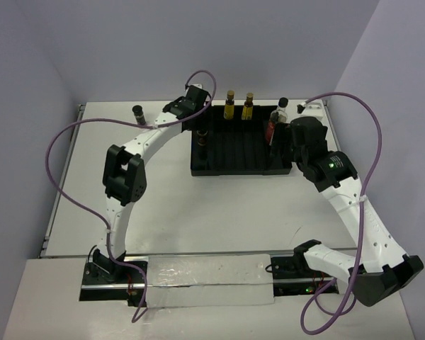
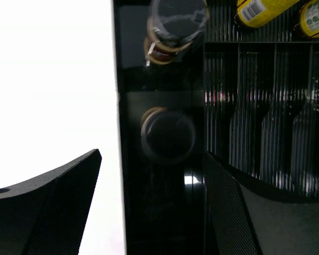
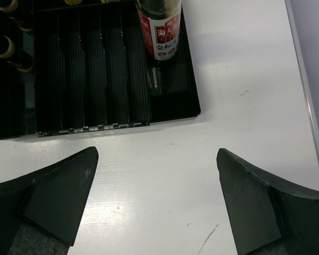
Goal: Organize the condiment bottles
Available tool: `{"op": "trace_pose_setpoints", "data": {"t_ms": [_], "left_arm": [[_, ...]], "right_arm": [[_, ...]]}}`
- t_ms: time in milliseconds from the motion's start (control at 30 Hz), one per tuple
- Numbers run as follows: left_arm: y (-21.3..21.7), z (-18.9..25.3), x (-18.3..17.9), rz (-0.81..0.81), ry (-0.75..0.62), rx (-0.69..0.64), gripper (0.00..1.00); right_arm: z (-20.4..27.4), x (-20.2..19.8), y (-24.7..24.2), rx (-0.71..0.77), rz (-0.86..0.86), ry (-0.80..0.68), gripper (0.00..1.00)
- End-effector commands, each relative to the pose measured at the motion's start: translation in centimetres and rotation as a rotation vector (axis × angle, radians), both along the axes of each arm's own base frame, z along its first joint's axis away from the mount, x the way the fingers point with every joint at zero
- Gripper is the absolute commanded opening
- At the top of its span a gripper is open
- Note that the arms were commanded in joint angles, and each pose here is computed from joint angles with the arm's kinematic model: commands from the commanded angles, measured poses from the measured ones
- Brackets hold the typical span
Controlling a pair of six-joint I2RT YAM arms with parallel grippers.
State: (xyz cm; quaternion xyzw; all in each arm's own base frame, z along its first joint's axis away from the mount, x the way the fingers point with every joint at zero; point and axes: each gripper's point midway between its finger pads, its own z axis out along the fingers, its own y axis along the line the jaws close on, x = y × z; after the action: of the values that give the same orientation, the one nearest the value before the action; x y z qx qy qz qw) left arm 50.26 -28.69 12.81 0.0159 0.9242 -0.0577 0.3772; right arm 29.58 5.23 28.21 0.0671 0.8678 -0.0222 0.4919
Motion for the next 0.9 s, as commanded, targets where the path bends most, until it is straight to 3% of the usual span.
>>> {"op": "trace_pose_setpoints", "data": {"t_ms": [0,200,433,700,867], "left_arm": [[2.8,12.9,-1.0,0.086,-0.244,-0.086,0.85],[11.3,14.0,-1.0,0.278,-0.266,-0.07,0.84],[22.7,9.4,2.0,0.494,-0.175,-0.031,0.87],[25.0,4.0,7.0,0.503,-0.092,-0.012,0.92],[25.6,3.3,9.1,0.49,-0.103,-0.028,0.93]], "right_arm": [[0.8,1.1,1.0,0.032,0.027,-0.033,1.0],[0.7,1.4,1.3,0.042,0.038,-0.036,1.0],[0.7,2.0,2.3,0.059,0.071,-0.024,1.0],[1.0,2.4,2.4,0.048,0.069,0.0,1.0],[1.0,2.4,2.4,0.046,0.068,0.006,1.0]]}}
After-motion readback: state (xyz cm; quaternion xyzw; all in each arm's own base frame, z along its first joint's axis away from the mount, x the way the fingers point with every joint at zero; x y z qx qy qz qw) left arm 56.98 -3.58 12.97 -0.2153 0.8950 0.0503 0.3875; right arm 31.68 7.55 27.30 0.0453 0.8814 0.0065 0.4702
